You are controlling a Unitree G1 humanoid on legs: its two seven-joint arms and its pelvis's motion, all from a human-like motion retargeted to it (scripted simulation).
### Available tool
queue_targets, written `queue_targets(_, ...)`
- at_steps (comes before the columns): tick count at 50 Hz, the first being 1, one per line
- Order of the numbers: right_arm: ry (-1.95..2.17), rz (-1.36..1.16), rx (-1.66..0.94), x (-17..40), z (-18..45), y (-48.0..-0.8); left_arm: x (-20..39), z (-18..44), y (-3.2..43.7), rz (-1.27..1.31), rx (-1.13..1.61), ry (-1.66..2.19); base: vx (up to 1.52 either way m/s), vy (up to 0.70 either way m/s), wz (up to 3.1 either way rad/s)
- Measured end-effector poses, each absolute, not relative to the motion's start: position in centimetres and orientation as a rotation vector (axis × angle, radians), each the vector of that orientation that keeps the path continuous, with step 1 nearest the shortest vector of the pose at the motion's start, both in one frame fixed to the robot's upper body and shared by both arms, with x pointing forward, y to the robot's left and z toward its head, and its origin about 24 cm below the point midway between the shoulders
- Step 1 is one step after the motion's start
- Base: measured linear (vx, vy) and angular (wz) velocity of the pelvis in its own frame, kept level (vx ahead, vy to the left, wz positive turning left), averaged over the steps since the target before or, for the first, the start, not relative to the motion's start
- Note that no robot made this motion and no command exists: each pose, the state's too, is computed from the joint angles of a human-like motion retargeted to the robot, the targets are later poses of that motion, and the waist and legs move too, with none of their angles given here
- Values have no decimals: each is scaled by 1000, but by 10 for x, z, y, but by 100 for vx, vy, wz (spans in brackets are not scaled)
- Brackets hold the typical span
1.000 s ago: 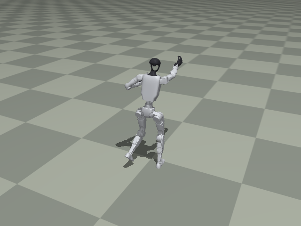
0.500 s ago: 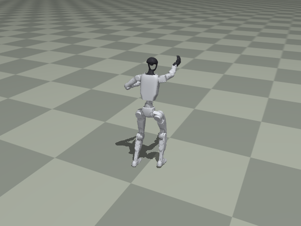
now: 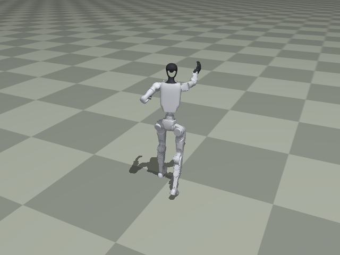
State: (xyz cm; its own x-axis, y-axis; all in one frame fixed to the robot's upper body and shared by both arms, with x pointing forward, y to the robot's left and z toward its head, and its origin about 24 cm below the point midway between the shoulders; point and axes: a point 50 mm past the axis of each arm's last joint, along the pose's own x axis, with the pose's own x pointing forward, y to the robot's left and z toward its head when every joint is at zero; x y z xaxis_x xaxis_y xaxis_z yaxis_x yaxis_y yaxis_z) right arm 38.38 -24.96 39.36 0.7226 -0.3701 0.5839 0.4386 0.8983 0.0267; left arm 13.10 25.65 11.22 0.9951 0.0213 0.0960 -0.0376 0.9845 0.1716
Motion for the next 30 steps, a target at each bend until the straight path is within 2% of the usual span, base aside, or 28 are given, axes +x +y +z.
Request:
queue_targets(5, -603, -341, -83, 390, 383, -232, 164, 132, 241, -140, 304, -172, 104, 9, 3)
queue_targets(10, -618, -297, -19, 387, 401, -218, 206, 189, 206, -306, 452, -449, 95, 2, 20)
queue_targets(15, -595, -213, -72, 395, 397, -188, 217, 231, 159, -491, 475, -710, 100, -5, 49)
queue_targets(19, -527, -195, -194, 404, 375, -179, 211, 238, 142, -565, 455, -784, 114, -20, 25)
queue_targets(23, -478, -265, -259, 405, 367, -199, 212, 227, 155, -476, 447, -735, 113, -23, -11)
queue_targets(30, -548, -354, -178, 397, 387, -213, 184, 159, 234, -119, 343, -336, 110, -16, -25)
